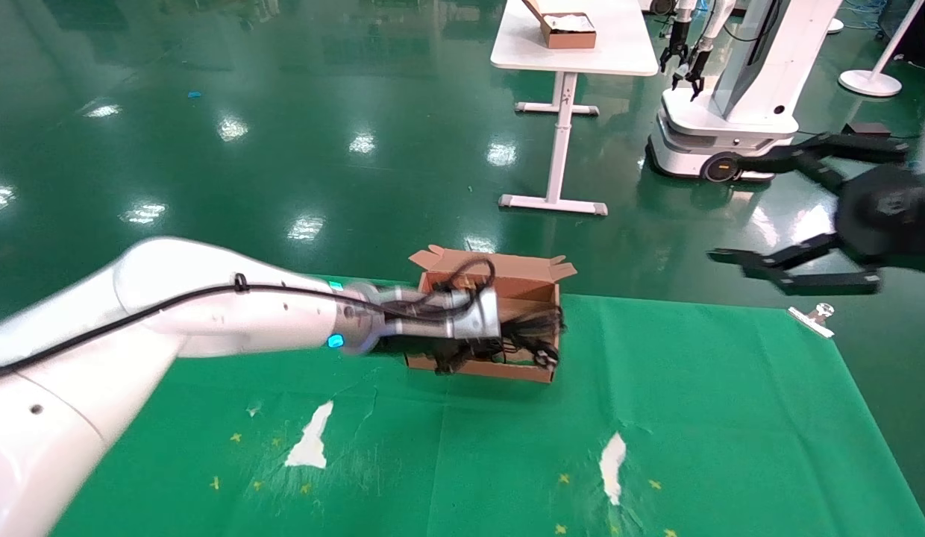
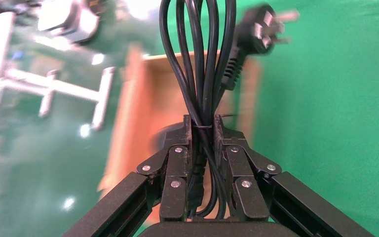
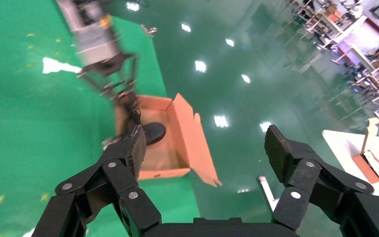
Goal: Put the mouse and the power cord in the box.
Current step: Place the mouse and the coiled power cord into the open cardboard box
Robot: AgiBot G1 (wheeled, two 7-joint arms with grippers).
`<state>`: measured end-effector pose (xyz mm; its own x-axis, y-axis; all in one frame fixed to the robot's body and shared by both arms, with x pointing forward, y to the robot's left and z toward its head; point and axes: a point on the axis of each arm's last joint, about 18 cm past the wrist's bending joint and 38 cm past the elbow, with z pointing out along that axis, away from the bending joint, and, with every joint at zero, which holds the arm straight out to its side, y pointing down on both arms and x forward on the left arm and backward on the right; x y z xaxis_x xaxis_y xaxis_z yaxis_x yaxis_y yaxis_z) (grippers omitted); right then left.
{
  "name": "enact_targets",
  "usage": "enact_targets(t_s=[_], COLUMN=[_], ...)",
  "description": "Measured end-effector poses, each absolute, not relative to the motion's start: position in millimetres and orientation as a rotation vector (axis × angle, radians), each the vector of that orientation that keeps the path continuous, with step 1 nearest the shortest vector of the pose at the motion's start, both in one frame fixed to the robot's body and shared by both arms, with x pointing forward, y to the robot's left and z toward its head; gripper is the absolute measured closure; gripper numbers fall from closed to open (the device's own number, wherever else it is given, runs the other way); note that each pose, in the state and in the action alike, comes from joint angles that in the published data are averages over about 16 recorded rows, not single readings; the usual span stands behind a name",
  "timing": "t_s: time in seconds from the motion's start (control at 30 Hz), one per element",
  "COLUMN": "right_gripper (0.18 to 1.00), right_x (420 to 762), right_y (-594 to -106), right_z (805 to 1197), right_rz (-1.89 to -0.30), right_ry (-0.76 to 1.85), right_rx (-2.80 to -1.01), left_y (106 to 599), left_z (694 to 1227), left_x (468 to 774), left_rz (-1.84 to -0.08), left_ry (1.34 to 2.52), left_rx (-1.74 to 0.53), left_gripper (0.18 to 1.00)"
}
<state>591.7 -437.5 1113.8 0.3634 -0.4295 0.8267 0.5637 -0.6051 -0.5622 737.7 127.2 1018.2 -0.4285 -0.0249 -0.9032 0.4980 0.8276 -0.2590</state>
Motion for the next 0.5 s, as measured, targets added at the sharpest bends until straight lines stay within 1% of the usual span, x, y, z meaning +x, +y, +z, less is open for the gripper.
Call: enact_targets(t_s=[0.1, 0.3, 0.5], right_gripper=[0.358, 0.266, 0.21], right_x=[577, 562, 557], right_y=[-446, -452, -451], right_z=[1115, 1114, 1112], right_rz=[-1.381, -1.362, -1.347], right_ry=[-0.124, -0.14, -0.151], right_rx=[-1.747, -1.776, -1.782], left_y=[121, 112, 111], left_z=[1019, 1023, 1018], left_x=[737, 735, 732], left_rz=[-0.614, -0.612, -0.644], left_ry=[1.944, 1.939, 1.948], left_rx=[0.332, 0.315, 0.306], left_gripper=[0.919, 0.901, 0.857])
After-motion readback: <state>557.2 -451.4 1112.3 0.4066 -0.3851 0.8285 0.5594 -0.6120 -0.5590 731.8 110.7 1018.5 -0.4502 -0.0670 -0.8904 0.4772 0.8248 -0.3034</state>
